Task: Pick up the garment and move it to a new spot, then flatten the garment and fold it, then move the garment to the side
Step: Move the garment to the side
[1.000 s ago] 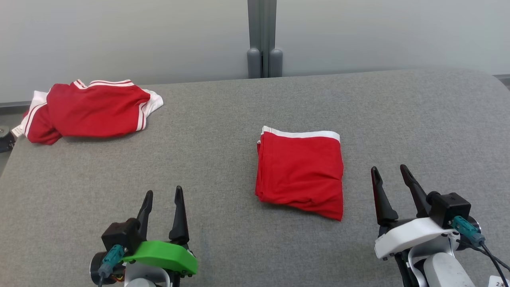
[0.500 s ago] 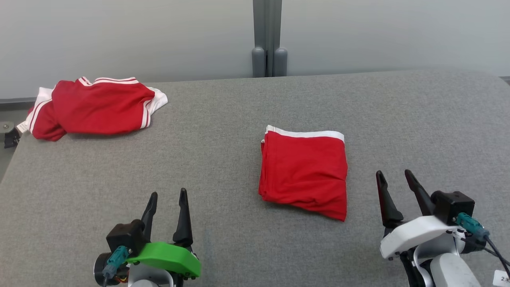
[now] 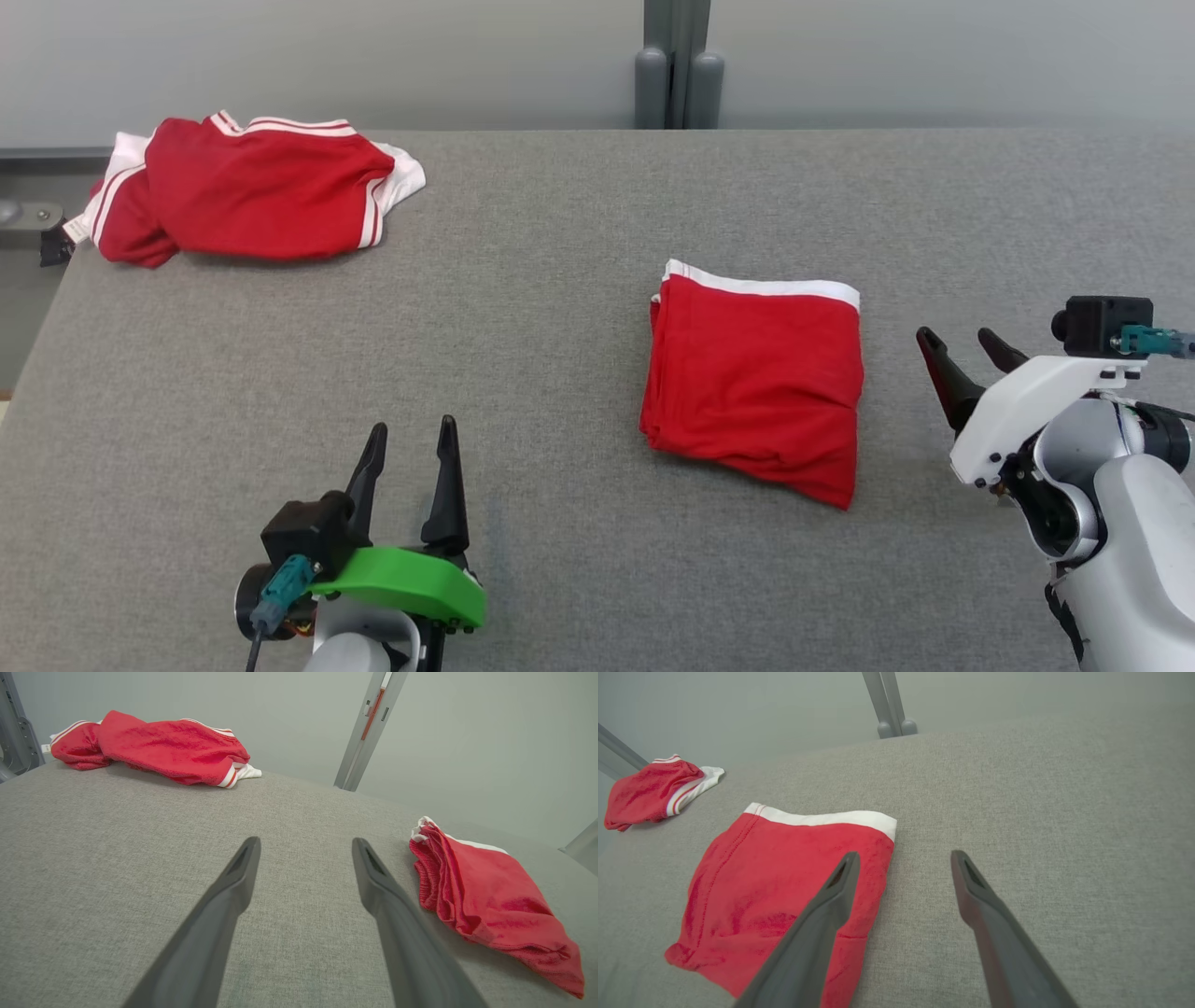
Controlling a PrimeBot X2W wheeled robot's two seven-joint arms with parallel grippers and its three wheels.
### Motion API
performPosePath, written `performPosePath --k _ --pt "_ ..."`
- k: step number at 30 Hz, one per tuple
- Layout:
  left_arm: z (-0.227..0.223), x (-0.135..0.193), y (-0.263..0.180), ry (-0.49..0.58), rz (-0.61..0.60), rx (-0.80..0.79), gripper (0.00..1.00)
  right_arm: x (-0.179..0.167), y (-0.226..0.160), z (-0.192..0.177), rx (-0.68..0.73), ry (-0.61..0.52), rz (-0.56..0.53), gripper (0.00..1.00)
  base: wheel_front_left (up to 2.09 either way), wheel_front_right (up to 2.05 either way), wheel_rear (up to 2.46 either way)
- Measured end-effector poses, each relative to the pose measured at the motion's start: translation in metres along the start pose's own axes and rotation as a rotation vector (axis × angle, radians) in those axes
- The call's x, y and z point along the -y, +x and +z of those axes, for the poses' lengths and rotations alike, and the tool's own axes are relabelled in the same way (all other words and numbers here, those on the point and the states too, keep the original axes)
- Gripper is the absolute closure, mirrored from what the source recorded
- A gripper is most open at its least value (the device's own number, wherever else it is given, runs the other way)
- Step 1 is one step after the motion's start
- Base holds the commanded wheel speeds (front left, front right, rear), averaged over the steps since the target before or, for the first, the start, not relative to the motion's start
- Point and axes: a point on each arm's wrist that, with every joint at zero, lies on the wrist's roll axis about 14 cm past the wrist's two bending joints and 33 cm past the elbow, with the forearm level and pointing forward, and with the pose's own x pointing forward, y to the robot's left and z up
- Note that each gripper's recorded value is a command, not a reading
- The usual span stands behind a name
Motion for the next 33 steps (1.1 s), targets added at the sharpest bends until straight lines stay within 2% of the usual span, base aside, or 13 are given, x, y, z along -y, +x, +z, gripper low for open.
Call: performPosePath --k 15,16,17,18,19,26,33 --pt "-0.003 -0.036 0.003 0.007 0.111 -0.011 0.00 -0.027 0.052 -0.088 -0.354 0.068 0.087 0.00 0.00 0.00 0.00" --pt "-0.003 -0.038 0.003 0.008 0.118 -0.013 0.00 -0.030 0.055 -0.089 -0.361 0.065 0.095 0.31 0.00 0.00 0.00" --pt "-0.004 -0.039 0.003 0.010 0.122 -0.015 0.00 -0.032 0.057 -0.090 -0.366 0.061 0.104 0.58 0.00 0.00 0.00" --pt "-0.004 -0.040 0.003 0.013 0.123 -0.017 0.00 -0.033 0.059 -0.089 -0.367 0.061 0.109 0.75 0.00 0.00 0.00" --pt "-0.005 -0.040 0.004 0.015 0.122 -0.018 0.00 -0.033 0.060 -0.089 -0.367 0.057 0.113 1.00 0.00 0.00 0.00" --pt "-0.007 -0.021 0.015 0.016 0.057 -0.020 0.00 -0.010 0.058 -0.067 -0.305 0.003 0.080 1.00 0.00 0.00 0.00" --pt "-0.016 0.025 0.037 0.022 -0.091 -0.036 0.00 0.060 0.034 -0.039 -0.233 -0.044 -0.067 1.00 0.00 0.00 0.00"
